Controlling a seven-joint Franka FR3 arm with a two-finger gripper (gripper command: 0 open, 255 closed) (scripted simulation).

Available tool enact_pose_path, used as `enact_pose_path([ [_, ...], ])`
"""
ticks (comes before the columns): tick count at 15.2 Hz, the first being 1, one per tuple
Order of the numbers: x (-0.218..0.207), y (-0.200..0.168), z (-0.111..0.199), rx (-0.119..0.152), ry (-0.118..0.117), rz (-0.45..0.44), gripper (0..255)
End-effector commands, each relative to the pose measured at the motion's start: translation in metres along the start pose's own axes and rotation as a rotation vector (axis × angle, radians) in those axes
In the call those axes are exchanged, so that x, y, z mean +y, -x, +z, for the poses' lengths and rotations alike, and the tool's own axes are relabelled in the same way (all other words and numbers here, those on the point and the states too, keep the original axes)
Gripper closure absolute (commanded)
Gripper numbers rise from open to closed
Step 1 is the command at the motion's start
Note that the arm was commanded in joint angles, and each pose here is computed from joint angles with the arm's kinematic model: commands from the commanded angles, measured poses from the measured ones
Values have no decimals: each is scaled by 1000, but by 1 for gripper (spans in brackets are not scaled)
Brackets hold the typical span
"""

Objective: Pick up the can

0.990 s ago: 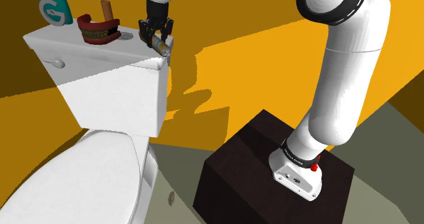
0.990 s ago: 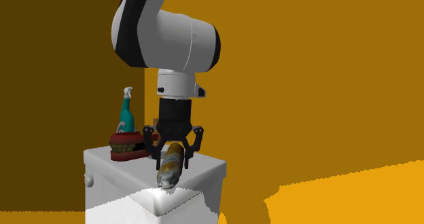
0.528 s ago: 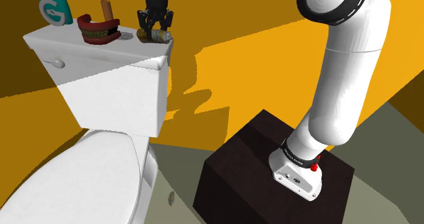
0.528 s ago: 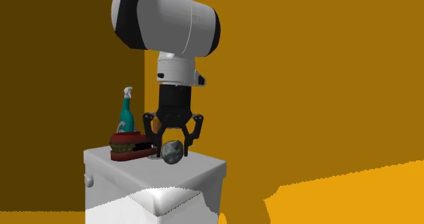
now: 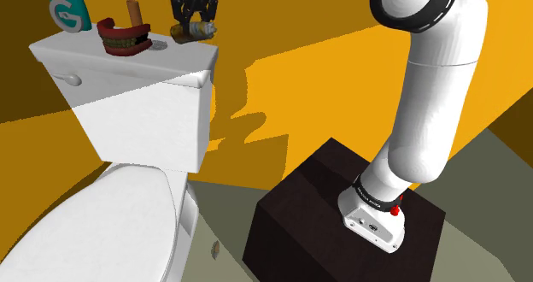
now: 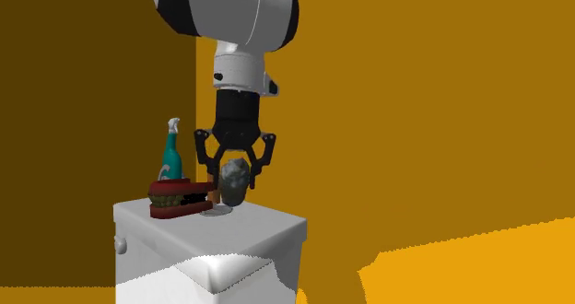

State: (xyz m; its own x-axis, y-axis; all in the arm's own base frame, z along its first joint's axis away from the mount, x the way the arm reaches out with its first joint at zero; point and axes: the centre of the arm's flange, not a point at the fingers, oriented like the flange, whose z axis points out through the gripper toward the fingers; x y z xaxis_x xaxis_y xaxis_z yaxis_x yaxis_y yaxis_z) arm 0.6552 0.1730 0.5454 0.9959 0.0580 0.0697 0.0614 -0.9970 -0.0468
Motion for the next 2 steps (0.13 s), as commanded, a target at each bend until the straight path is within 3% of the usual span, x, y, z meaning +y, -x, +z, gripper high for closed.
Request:
enact_pose_path([
  [1,-1,1,-6,0,0,0,255],
  [2,-1,1,-6,0,0,0,255],
])
